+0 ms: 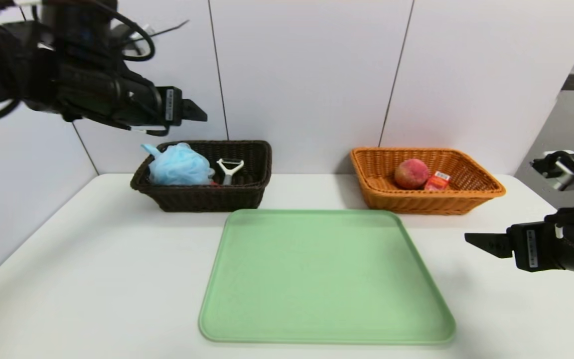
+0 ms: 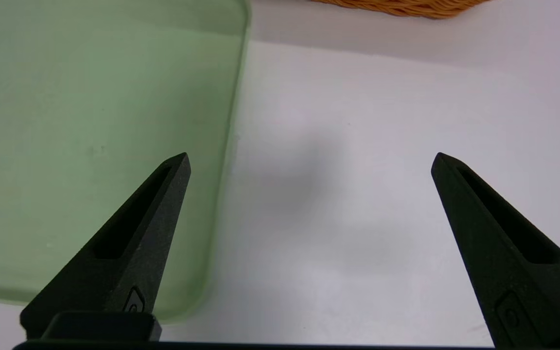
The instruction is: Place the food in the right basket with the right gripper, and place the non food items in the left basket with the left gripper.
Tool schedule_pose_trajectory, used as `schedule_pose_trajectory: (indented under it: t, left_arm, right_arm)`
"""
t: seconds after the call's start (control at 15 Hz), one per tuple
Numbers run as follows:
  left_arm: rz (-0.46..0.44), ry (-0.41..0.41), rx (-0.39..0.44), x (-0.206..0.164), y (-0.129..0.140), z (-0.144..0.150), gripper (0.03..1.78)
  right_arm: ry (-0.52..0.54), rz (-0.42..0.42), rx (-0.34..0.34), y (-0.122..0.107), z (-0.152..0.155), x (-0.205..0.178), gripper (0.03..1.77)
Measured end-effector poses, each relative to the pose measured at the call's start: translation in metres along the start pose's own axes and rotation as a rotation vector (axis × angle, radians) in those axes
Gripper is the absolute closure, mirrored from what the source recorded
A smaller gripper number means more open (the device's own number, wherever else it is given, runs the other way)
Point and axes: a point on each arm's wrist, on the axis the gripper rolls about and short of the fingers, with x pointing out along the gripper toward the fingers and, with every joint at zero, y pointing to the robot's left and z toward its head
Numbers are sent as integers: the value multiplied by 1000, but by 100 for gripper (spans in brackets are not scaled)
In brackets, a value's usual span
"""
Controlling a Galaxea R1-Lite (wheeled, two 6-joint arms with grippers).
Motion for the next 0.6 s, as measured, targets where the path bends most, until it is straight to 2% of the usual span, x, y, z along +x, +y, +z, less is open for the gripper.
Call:
schedule_pose_trajectory:
  t: [0.2, 0.4, 0.6]
  left_arm:
    - [114, 29, -7, -72, 5, -2, 20]
    - [218, -35, -16, -138, 10, -16, 17]
    - [302, -91, -47, -194, 22, -45, 15]
  right_arm:
    - [-34, -71, 55, -18, -4, -13, 9]
    - [-82, -103, 78, -25, -12, -32, 9]
    - [-127, -111, 85, -26, -30, -52, 9]
